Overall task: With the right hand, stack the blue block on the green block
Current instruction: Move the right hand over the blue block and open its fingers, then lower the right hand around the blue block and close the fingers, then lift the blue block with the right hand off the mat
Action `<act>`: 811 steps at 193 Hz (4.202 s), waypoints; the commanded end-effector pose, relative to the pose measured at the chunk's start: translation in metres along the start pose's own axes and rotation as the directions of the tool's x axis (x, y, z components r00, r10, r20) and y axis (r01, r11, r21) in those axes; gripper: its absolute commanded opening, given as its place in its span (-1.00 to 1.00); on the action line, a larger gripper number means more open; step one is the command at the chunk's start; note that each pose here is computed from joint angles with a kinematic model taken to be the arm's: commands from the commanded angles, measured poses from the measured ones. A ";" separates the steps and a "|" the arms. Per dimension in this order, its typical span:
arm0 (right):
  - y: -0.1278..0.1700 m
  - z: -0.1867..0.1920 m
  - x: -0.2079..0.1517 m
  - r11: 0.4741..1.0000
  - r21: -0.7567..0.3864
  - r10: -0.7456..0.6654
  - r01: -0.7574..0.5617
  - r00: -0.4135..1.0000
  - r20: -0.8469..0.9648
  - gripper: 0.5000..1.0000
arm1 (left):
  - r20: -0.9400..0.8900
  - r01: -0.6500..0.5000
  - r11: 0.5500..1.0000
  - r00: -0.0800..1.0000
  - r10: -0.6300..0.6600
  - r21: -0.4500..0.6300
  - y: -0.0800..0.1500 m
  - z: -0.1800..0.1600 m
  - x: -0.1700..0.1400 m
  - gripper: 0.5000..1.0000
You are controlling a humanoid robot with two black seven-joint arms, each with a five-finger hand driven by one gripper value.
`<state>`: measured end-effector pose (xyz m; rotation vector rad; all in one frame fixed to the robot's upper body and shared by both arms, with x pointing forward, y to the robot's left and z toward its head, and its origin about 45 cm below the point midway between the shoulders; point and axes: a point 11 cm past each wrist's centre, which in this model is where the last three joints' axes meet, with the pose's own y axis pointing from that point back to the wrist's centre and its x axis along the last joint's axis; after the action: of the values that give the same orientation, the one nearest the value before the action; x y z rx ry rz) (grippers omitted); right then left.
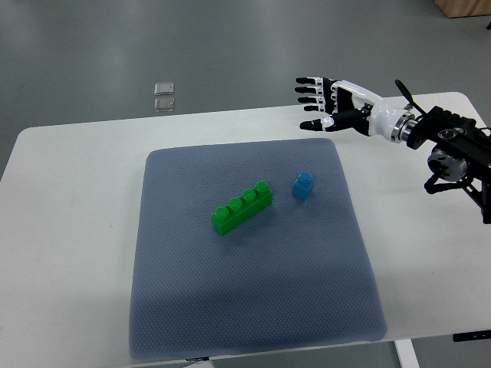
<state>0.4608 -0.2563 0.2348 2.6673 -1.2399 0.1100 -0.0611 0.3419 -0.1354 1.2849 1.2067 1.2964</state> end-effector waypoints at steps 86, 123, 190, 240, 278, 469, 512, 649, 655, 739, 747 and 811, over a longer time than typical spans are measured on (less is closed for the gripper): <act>0.021 -0.060 -0.019 0.927 -0.166 -0.362 0.335 0.692 -0.625 0.68 | -0.001 0.002 1.000 1.000 -0.002 -0.001 0.000 0.000 -0.001 1.00; -0.010 -0.053 -0.052 0.884 -0.290 -0.447 0.366 0.486 -0.751 0.67 | 0.000 0.002 1.000 1.000 -0.002 0.000 0.000 0.000 -0.001 1.00; -0.031 -0.020 -0.067 0.854 -0.424 -0.492 0.300 0.203 -0.847 0.67 | 0.000 0.002 1.000 1.000 -0.002 0.000 0.000 0.000 -0.001 1.00; -0.030 -0.005 -0.052 0.848 -0.479 -0.520 0.229 0.173 -0.837 0.66 | 0.000 0.002 1.000 1.000 -0.002 0.000 0.000 0.000 -0.001 1.00; -0.033 0.008 -0.062 0.842 -0.489 -0.532 0.227 0.196 -0.824 0.63 | 0.000 0.002 1.000 1.000 -0.002 0.000 0.000 0.000 -0.001 1.00; -0.028 0.025 -0.067 0.835 -0.499 -0.539 0.231 0.167 -0.825 0.05 | 0.000 0.002 1.000 1.000 -0.002 0.001 0.000 -0.001 -0.001 1.00; -0.028 0.025 -0.069 0.835 -0.498 -0.539 0.234 0.166 -0.825 -0.11 | 0.000 0.002 1.000 1.000 -0.002 0.000 0.000 0.000 -0.001 1.00; -0.028 0.027 -0.070 0.833 -0.501 -0.542 0.234 0.169 -0.823 -0.52 | 0.000 0.002 1.000 1.000 -0.002 0.001 0.000 -0.001 -0.001 1.00; -0.028 0.027 -0.070 0.833 -0.501 -0.542 0.234 0.169 -0.823 -0.53 | 0.000 0.002 1.000 1.000 -0.002 0.000 0.000 0.000 -0.001 1.00; -0.029 0.023 -0.068 0.837 -0.494 -0.536 0.234 0.172 -0.826 -0.79 | 0.000 0.002 1.000 1.000 -0.002 0.000 0.000 0.000 -0.001 1.00; -0.029 0.021 -0.067 0.840 -0.490 -0.532 0.232 0.177 -0.828 -0.79 | 0.000 0.002 1.000 1.000 -0.002 0.000 0.000 0.000 -0.001 1.00; -0.036 -0.013 -0.052 0.883 -0.417 -0.464 0.215 0.259 -0.847 -0.79 | 0.000 0.002 1.000 1.000 -0.002 0.001 0.000 -0.001 -0.001 1.00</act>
<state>0.4497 -0.1939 0.2210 1.8893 -0.1565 1.1988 -0.0610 0.3412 -0.1355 1.2833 1.2075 1.2948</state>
